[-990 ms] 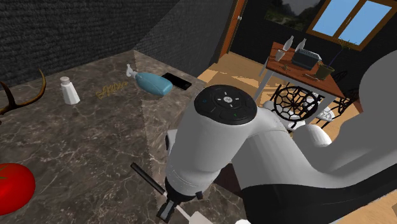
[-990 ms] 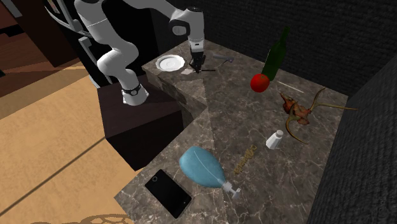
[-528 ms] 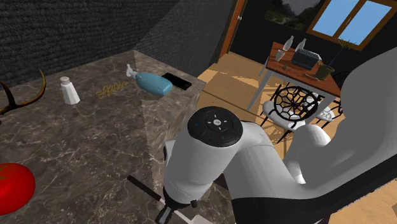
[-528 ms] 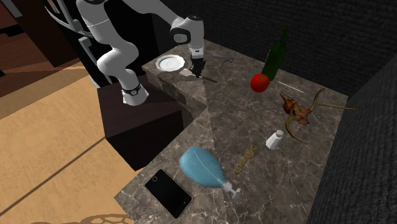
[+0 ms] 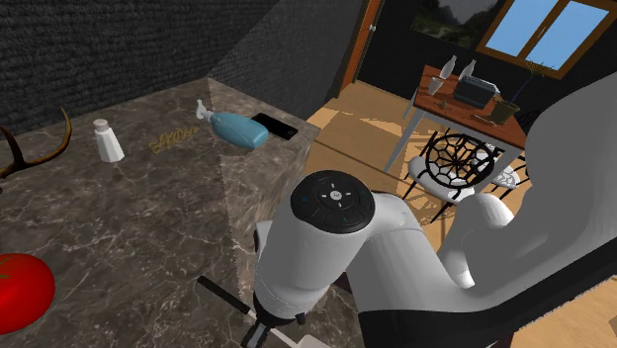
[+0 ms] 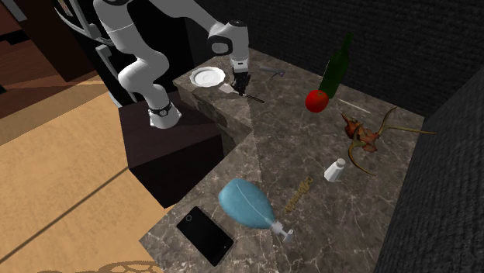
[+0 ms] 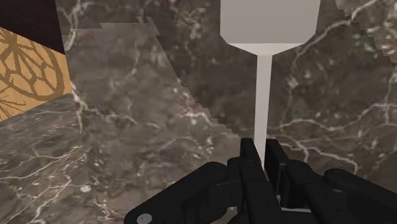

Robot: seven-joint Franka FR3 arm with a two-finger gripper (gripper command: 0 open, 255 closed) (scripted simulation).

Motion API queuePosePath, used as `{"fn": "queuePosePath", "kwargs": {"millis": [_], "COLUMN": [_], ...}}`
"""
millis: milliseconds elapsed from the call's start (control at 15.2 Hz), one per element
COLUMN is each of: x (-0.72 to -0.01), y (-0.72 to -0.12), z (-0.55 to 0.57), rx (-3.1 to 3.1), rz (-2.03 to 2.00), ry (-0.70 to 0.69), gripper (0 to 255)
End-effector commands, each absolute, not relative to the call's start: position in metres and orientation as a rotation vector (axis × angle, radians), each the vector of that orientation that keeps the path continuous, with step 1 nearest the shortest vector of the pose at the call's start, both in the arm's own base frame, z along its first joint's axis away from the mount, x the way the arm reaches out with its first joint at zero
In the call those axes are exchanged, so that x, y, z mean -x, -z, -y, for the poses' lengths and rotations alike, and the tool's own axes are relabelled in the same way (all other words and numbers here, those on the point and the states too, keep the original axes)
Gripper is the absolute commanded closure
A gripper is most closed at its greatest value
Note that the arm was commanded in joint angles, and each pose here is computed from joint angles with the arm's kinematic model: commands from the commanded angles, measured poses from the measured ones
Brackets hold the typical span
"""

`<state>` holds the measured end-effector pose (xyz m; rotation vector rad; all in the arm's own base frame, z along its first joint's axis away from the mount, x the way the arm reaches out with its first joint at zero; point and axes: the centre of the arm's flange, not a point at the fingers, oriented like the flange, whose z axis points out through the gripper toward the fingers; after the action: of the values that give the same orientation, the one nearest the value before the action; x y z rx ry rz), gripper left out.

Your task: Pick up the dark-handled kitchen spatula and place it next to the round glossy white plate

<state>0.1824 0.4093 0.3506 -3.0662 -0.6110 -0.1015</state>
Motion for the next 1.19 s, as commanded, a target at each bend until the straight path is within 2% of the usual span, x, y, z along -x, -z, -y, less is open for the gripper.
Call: {"fn": "queuePosePath", "kwargs": {"millis": [0, 330, 594, 1122], "x": [-0.182, -0.182, -0.179, -0.179], "y": [-0.351, -0.351, -0.400, -0.400], "z": [-0.409, -0.409, -0.408, -0.408], "rx": [3.066, 3.066, 3.066, 3.066], "rz": [0.611, 0.611, 0.611, 0.611], "ry": [0.102, 0.102, 0.102, 0.102], "gripper": [0, 0, 0, 0]}}
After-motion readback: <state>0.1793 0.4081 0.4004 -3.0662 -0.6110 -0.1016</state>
